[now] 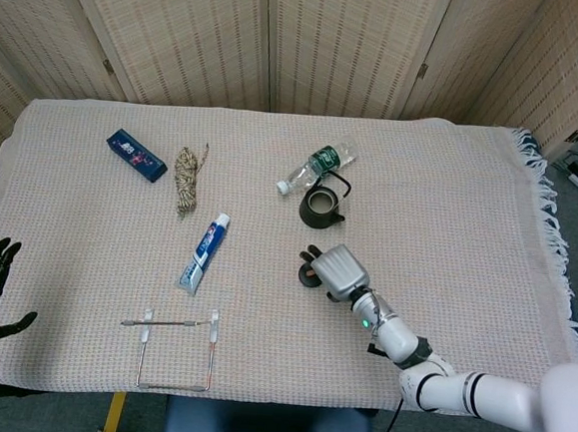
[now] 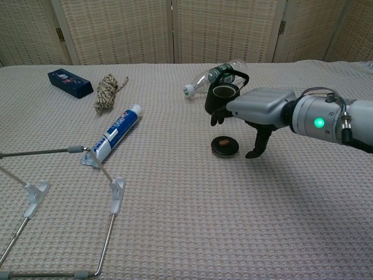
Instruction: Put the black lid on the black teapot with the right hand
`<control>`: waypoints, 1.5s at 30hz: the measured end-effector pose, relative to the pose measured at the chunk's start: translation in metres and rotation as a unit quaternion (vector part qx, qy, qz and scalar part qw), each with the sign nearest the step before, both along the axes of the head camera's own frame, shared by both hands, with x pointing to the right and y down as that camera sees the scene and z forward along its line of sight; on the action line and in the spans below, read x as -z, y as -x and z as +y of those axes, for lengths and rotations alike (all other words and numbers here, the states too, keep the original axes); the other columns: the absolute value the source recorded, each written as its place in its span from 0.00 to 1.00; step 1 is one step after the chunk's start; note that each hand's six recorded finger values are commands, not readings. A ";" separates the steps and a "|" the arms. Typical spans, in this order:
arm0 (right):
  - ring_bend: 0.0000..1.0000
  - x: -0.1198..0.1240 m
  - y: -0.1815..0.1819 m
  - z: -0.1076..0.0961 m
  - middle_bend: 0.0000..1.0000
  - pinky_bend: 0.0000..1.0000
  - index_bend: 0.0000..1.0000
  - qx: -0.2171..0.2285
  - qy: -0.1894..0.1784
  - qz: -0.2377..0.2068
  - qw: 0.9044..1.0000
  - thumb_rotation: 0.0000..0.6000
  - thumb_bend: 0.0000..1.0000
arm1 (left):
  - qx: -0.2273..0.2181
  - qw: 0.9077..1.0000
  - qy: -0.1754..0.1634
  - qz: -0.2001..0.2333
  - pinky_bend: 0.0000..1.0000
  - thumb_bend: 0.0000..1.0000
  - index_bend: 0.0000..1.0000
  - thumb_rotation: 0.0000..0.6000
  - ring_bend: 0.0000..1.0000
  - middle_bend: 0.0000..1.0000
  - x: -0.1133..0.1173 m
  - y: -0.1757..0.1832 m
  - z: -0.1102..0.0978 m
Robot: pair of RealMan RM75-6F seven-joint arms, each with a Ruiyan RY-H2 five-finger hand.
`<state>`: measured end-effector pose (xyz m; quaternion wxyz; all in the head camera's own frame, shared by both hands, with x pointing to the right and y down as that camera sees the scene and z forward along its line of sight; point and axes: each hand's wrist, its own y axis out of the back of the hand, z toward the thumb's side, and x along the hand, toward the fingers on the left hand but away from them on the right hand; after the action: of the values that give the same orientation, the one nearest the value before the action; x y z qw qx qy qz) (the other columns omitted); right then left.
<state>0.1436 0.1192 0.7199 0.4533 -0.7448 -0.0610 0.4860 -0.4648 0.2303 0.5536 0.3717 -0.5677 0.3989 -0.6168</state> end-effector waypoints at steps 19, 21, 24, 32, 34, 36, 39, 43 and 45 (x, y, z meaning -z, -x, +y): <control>0.86 -0.016 0.023 0.001 0.32 0.96 0.31 0.015 -0.021 0.013 1.000 1.00 0.22 | 0.008 1.000 0.005 0.012 0.00 0.12 0.03 1.00 0.00 0.00 -0.004 0.007 0.000; 0.87 -0.016 0.024 0.001 0.33 0.96 0.32 0.014 -0.023 0.014 1.000 1.00 0.22 | 0.009 1.000 0.005 0.012 0.00 0.12 0.03 1.00 0.00 0.00 -0.005 0.008 0.000; 0.87 -0.017 0.024 0.001 0.34 0.96 0.33 0.016 -0.024 0.018 0.999 1.00 0.26 | 0.010 1.000 0.006 0.013 0.00 0.12 0.03 1.00 0.00 0.00 -0.006 0.009 0.000; 0.87 -0.020 0.025 0.001 0.36 0.97 0.36 0.017 -0.027 0.023 0.999 1.00 0.38 | 0.013 1.000 0.009 0.014 0.00 0.12 0.03 1.00 0.00 0.00 -0.008 0.012 0.002; 0.87 -0.019 0.026 0.002 0.37 0.97 0.38 0.018 -0.030 0.023 0.999 1.00 0.40 | 0.013 1.000 0.009 0.015 0.00 0.12 0.03 1.00 0.00 0.00 -0.008 0.012 0.002; 0.87 -0.019 0.027 0.002 0.38 0.97 0.39 0.017 -0.031 0.022 0.999 1.00 0.41 | 0.013 1.000 0.009 0.015 0.00 0.12 0.03 1.00 0.00 0.00 -0.008 0.013 0.002; 0.87 -0.018 0.027 0.000 0.38 0.97 0.40 0.015 -0.033 0.021 0.999 1.00 0.41 | 0.014 1.000 0.010 0.017 0.00 0.12 0.03 1.00 0.00 0.00 -0.009 0.013 0.003; 0.87 -0.010 0.025 -0.012 0.39 0.97 0.43 -0.006 -0.042 0.011 0.999 1.00 0.41 | 0.014 1.000 0.011 0.016 0.00 0.12 0.02 1.00 0.00 0.00 -0.009 0.013 0.003; 0.87 -0.005 0.022 -0.021 0.39 0.97 0.43 -0.016 -0.050 0.007 0.999 1.00 0.41 | 0.014 1.000 0.011 0.015 0.00 0.12 0.02 1.00 0.00 0.00 -0.008 0.013 0.002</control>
<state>0.1215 0.0985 0.7246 0.4825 -0.7167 -0.0933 0.4948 -0.4779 0.2328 0.5613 0.3508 -0.5751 0.4060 -0.6175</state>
